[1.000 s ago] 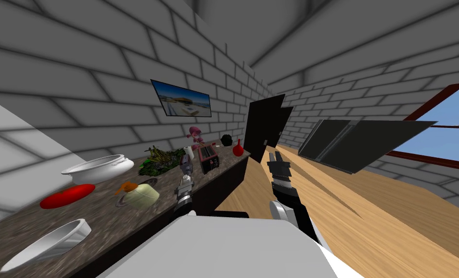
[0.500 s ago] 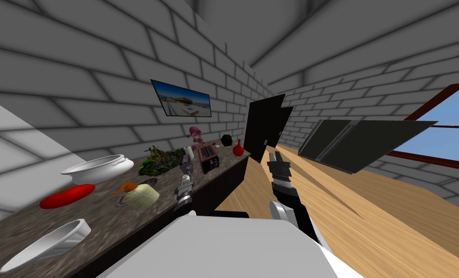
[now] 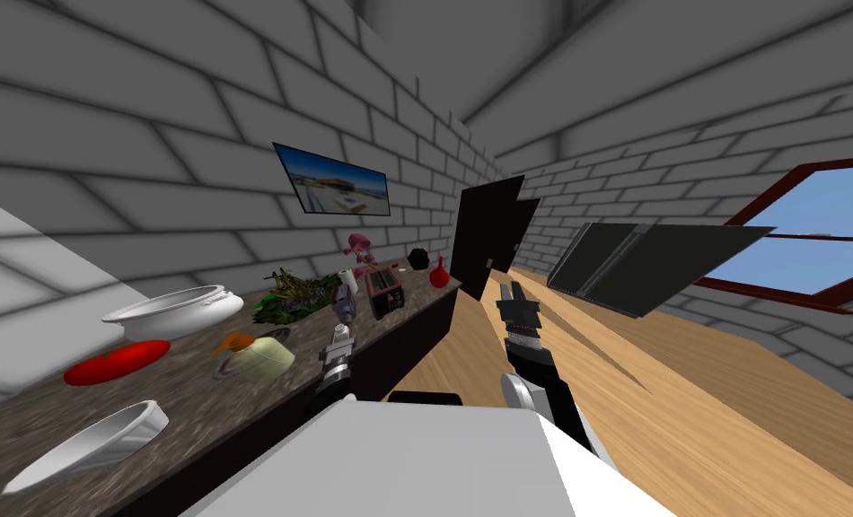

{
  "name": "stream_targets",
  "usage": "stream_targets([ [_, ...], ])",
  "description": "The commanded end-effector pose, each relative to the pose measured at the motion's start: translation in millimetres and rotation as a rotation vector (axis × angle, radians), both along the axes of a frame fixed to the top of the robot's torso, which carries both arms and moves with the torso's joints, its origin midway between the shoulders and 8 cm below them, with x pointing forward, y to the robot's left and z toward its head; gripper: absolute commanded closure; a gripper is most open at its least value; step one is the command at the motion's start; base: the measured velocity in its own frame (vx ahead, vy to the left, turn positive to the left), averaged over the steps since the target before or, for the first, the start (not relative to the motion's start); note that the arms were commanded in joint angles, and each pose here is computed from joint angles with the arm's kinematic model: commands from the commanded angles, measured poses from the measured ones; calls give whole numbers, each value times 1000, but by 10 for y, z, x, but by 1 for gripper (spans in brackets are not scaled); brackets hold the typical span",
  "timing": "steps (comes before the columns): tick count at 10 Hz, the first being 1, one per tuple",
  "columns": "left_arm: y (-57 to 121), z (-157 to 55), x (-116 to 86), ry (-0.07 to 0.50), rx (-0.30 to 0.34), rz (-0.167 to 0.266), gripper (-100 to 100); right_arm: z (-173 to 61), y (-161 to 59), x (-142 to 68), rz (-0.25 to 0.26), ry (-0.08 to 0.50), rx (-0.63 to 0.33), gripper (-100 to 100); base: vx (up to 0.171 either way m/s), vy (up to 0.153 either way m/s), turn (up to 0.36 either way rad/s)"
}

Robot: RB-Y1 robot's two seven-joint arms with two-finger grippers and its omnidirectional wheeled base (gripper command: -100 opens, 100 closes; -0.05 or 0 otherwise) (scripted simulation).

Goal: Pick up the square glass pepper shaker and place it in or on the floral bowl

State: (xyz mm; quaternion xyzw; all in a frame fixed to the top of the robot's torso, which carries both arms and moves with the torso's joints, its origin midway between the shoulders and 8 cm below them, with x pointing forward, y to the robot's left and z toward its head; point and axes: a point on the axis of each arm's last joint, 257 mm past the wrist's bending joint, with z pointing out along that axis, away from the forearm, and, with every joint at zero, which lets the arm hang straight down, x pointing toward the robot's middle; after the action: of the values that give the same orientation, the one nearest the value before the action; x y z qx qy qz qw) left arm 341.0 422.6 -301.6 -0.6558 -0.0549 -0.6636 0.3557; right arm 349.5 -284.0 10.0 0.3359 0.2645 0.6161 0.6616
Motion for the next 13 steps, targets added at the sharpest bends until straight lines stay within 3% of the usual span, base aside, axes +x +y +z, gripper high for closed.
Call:
stream_targets([
  [1, 134, 16, -4, 20, 53, -5, 100, 0, 0, 0, 0, 0, 0, 0, -119, -43, -47],
  [7, 754, 166, -22, 84, 229, 19, 100, 0, 0, 0, 0, 0, 0, 0, -157, 8, -59],
  [10, 1079, 269, -8, 106, 293, 52, 100, 0, 0, 0, 0, 0, 0, 0, -207, 42, -62],
  [11, 1279, 347, 20, 113, 321, 80, 100, 0, 0, 0, 0, 0, 0, 0, -258, 41, -133],
  [13, 1373, 387, 40, 114, 330, 95, 100, 0, -1, 0, 0, 0, 0, 0, -177, 54, -46],
])
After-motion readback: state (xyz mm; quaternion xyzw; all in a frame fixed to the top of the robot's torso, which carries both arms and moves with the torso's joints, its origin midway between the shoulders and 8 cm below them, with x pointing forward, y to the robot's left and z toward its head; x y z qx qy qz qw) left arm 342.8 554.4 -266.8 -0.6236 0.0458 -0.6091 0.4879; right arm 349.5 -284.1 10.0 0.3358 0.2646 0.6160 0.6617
